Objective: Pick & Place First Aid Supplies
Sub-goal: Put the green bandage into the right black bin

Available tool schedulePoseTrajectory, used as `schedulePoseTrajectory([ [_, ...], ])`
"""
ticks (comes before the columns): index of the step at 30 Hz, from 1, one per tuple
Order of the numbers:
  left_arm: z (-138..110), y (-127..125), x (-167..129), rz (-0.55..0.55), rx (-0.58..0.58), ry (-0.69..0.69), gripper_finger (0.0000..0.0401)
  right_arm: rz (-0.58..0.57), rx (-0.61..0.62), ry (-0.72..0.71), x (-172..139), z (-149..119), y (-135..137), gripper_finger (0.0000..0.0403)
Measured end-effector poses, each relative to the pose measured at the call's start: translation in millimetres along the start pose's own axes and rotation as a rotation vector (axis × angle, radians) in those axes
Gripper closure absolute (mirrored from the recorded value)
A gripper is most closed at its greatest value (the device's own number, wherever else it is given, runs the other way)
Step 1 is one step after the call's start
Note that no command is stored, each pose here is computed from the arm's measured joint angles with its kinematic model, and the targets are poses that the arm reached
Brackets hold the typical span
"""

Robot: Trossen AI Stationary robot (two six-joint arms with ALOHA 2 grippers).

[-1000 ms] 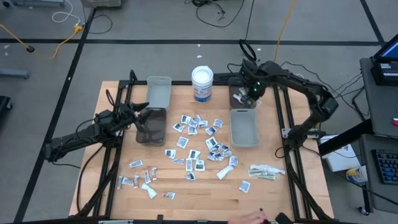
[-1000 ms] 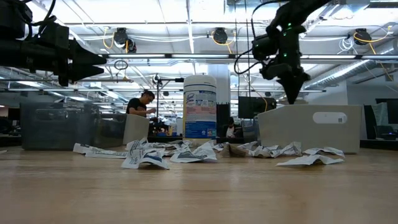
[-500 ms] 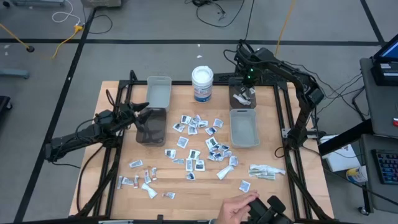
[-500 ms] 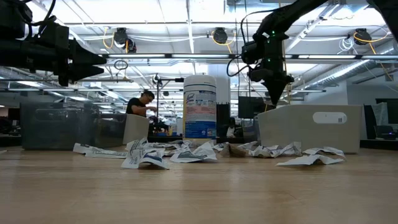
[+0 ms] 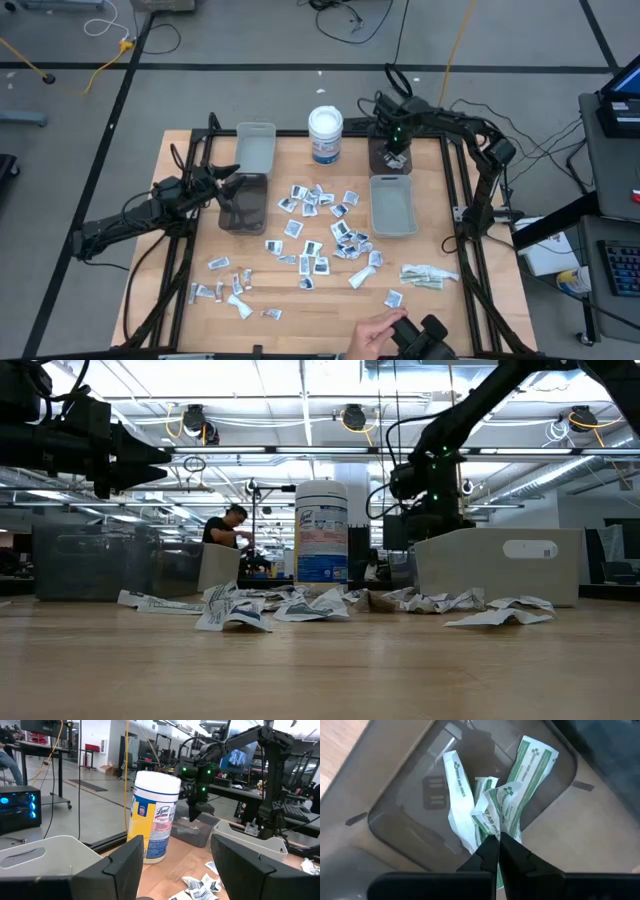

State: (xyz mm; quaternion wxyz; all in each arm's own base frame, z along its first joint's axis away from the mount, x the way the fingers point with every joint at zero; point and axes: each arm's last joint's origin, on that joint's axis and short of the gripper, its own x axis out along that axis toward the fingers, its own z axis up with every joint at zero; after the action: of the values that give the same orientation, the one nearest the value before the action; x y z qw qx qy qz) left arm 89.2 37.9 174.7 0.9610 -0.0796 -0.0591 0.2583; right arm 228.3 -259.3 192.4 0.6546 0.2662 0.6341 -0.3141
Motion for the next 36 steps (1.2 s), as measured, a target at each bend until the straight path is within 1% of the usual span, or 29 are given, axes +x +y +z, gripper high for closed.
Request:
schedulePoseTrajectory([
  [4,0,0,0,0.0,0.0,0.0,0.0164,0.001,-0.005,0.001,1,-1,0,0.0401],
  [8,0,0,0,0.0,0.0,0.0,0.0164,0.0,-0.015,-0.013,1,1,0,0.0383],
  [11,0,0,0,0.0,0.0,0.0,0.0164,0.0,-0.019,-0.014,1,1,0,0.0353],
  [18,0,0,0,0.0,0.0,0.0,0.0164,0.0,-0.043,-0.033,0,2,0,0.0259],
  [22,0,0,0,0.0,0.0,0.0,0.0164,-0.002,-0.058,-0.074,-9,1,2,0.0228],
  [26,0,0,0,0.0,0.0,0.0,0.0164,-0.002,-0.067,-0.133,-27,-3,4,0.0221],
  [30,0,0,0,0.0,0.0,0.0,0.0164,-0.001,-0.078,-0.164,-48,-14,7,0.0229],
  [36,0,0,0,0.0,0.0,0.0,0.0164,0.001,-0.082,-0.154,-77,-38,7,0.0238],
])
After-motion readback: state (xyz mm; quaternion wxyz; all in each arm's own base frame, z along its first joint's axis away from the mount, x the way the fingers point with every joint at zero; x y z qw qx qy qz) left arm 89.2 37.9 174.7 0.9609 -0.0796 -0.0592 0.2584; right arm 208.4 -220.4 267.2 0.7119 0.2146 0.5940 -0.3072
